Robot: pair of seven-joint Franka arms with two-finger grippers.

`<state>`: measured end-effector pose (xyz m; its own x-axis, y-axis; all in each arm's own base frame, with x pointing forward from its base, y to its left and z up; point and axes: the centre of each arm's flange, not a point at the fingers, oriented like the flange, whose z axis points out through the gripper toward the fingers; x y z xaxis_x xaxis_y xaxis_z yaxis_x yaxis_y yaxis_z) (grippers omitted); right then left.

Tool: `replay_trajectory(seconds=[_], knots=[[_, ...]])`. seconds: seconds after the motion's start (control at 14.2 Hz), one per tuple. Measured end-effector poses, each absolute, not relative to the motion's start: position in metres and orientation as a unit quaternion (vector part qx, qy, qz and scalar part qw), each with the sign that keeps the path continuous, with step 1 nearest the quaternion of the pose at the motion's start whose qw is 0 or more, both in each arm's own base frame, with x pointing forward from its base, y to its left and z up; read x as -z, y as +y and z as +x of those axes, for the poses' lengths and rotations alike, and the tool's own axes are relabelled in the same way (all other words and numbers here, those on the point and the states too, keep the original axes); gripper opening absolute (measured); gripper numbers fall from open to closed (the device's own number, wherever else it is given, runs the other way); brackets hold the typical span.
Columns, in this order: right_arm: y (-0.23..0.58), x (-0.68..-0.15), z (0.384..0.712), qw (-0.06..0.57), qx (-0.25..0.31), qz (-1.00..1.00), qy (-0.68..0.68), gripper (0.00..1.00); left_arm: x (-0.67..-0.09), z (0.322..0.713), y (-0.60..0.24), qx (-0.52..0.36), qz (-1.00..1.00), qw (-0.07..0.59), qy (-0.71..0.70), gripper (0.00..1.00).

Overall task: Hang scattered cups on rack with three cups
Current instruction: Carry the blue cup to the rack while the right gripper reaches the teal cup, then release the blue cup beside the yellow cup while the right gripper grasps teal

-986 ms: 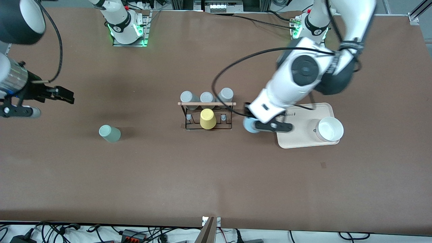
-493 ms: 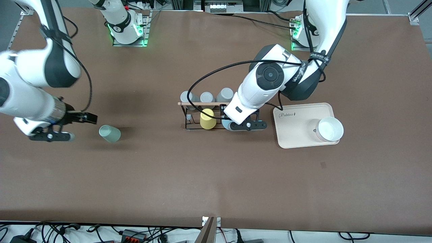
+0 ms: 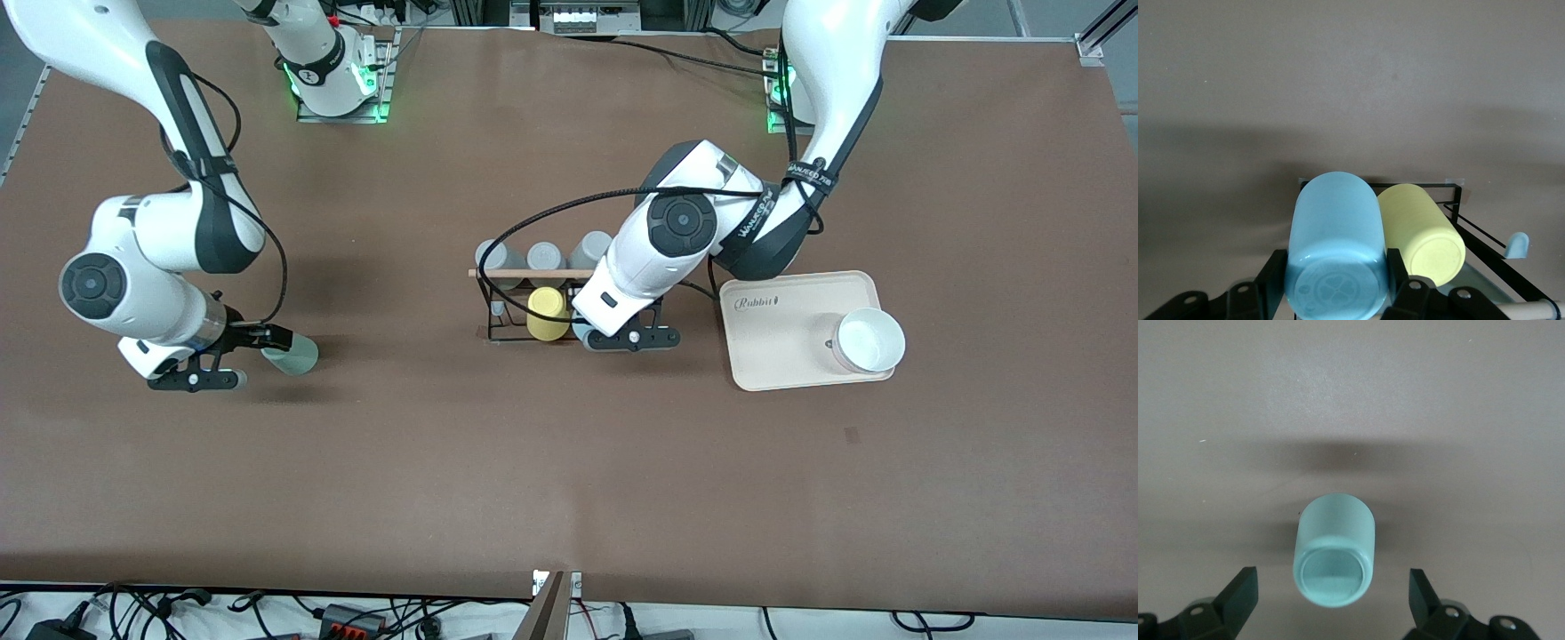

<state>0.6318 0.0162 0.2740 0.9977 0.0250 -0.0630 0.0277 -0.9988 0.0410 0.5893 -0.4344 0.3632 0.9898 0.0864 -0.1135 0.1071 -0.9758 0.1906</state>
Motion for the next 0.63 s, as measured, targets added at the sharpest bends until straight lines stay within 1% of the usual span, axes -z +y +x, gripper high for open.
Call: replay_trajectory(seconds=[0.21, 0.42, 0.49, 0.63], knots=[[0.017, -0.255, 0.627, 0.019, 0.026, 0.999, 0.015, 1.00, -0.357, 0.588, -0.438, 0.043, 0.994, 0.088, 0.039, 0.64], [0.018, -0.242, 0.621, 0.017, 0.022, 0.999, 0.021, 1.00, -0.334, 0.585, -0.449, 0.036, 0.996, 0.080, 0.026, 0.65], [0.018, -0.240, 0.619, 0.017, 0.023, 0.999, 0.022, 1.00, -0.329, 0.585, -0.451, 0.032, 0.996, 0.076, 0.023, 0.69], [0.018, -0.239, 0.619, 0.017, 0.024, 0.999, 0.023, 0.98, -0.331, 0.592, -0.444, 0.022, 0.997, 0.073, 0.027, 0.87]])
